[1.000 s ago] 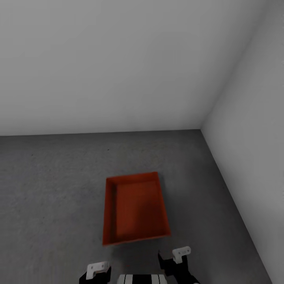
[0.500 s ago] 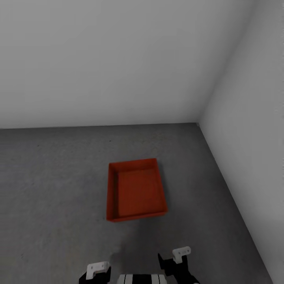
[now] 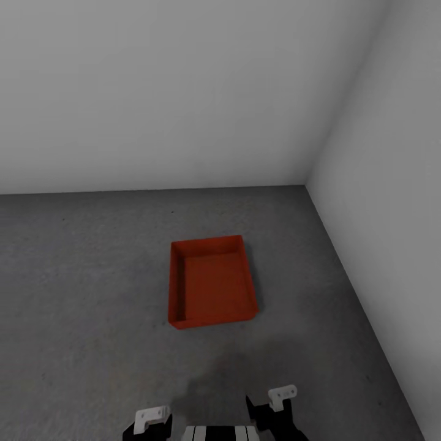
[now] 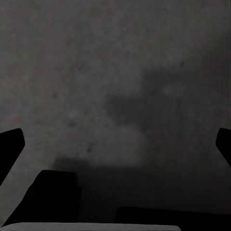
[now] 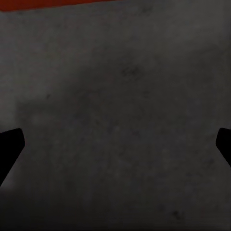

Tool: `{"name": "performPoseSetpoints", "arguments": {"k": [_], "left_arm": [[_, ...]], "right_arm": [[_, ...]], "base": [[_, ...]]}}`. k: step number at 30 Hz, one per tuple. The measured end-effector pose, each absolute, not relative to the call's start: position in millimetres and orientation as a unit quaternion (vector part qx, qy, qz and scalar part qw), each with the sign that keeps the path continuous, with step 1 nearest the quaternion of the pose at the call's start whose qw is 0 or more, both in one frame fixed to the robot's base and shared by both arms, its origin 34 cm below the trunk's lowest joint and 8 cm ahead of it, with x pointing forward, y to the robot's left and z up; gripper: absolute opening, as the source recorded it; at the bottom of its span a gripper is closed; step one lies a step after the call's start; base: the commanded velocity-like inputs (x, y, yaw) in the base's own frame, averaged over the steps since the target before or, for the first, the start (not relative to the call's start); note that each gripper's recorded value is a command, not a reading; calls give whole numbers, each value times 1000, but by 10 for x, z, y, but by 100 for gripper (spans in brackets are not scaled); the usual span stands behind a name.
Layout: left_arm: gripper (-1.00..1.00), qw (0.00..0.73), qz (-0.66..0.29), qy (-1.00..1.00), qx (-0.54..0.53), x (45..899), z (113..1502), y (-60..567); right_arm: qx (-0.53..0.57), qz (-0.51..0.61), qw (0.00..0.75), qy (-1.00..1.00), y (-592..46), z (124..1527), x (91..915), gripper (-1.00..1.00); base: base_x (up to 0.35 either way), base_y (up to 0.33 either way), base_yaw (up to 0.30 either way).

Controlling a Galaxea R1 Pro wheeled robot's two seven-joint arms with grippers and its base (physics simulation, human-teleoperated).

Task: Move the two storage containers from the living room to the garage. In the garage, place one container on the floor and stack the other container on top of it (either order is fine).

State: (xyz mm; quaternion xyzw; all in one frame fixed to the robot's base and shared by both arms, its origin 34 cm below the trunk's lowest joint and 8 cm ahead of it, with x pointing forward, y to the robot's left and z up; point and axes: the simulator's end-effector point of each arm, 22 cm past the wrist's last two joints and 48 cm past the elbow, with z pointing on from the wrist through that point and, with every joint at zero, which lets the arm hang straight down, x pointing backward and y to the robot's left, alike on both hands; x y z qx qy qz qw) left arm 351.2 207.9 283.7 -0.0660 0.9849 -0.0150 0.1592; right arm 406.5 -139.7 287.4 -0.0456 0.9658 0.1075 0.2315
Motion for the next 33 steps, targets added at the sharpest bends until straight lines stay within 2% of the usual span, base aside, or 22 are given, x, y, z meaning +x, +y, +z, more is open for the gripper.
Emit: {"name": "performPoseSetpoints", "arguments": {"k": [29, 33], "left_arm": [[100, 144, -13, 987, -65, 3449, 3242, 2088], [100, 127, 4, 990, -65, 3270, 3262, 2334]], "right_arm": [[-46, 107, 222, 968, -1408, 3285, 4048, 100], [-46, 107, 222, 968, -1406, 3364, 4059, 100]], "base": [[0, 0, 0], [0, 0, 0]]}}
